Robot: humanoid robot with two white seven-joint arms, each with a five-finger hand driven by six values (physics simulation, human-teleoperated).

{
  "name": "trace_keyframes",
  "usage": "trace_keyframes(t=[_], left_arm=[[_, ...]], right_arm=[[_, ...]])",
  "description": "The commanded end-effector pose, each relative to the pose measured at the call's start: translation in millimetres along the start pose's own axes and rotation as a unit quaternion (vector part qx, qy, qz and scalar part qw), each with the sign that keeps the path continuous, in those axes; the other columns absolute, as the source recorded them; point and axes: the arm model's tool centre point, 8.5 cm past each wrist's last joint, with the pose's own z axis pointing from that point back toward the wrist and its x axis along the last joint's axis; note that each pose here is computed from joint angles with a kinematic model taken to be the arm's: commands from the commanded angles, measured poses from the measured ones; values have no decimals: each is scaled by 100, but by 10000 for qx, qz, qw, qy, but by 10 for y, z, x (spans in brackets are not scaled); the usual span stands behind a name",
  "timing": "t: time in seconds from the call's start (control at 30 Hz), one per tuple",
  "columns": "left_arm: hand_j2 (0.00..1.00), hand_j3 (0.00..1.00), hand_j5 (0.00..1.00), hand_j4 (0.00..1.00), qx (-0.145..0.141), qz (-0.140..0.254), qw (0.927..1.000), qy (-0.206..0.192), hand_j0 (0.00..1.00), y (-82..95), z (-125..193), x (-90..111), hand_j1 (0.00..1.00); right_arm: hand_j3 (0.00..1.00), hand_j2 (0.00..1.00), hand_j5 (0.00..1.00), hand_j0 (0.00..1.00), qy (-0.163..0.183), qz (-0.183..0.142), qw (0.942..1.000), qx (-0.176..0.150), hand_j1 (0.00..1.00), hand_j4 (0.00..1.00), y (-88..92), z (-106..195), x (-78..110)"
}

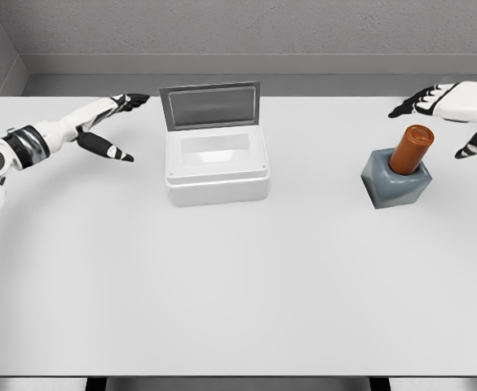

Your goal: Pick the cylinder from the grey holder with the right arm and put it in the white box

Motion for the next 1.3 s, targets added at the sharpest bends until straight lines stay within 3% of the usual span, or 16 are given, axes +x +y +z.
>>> trace_keyframes(t=[0.0,0.23,0.3,0.47,0.5,0.63,0.97,1.27], left_arm=[[100,100,100,100,39,60,10000,-8,100,3,-5,-2,100],[100,100,100,100,81,74,9999,-27,100,25,-1,6,100],[100,100,100,100,103,91,9999,-37,100,26,0,6,100],[100,100,100,100,100,85,9999,-28,100,29,5,2,100],[100,100,100,100,99,98,9999,-22,100,17,10,-8,100],[100,100,100,100,107,103,9999,0,100,25,21,-19,100],[100,100,100,100,106,105,9999,10,100,23,30,-28,100],[100,100,100,100,96,105,9999,6,100,16,22,-25,100]], right_arm=[[100,100,100,100,8,-47,10000,27,100,100,27,-7,-9],[100,100,100,100,43,-153,9998,-74,100,100,-29,-177,-97],[100,100,100,100,175,-302,9994,-1,100,100,58,-197,-201],[100,100,100,100,193,-237,9994,152,100,100,44,-251,-217],[100,100,100,100,214,-287,9990,253,100,100,117,-289,-238],[100,100,100,100,163,-155,9985,500,100,100,100,-376,-209],[100,100,100,100,-19,37,9973,738,100,100,100,-485,-87],[100,100,100,100,60,48,9975,697,100,100,58,-495,-133]])
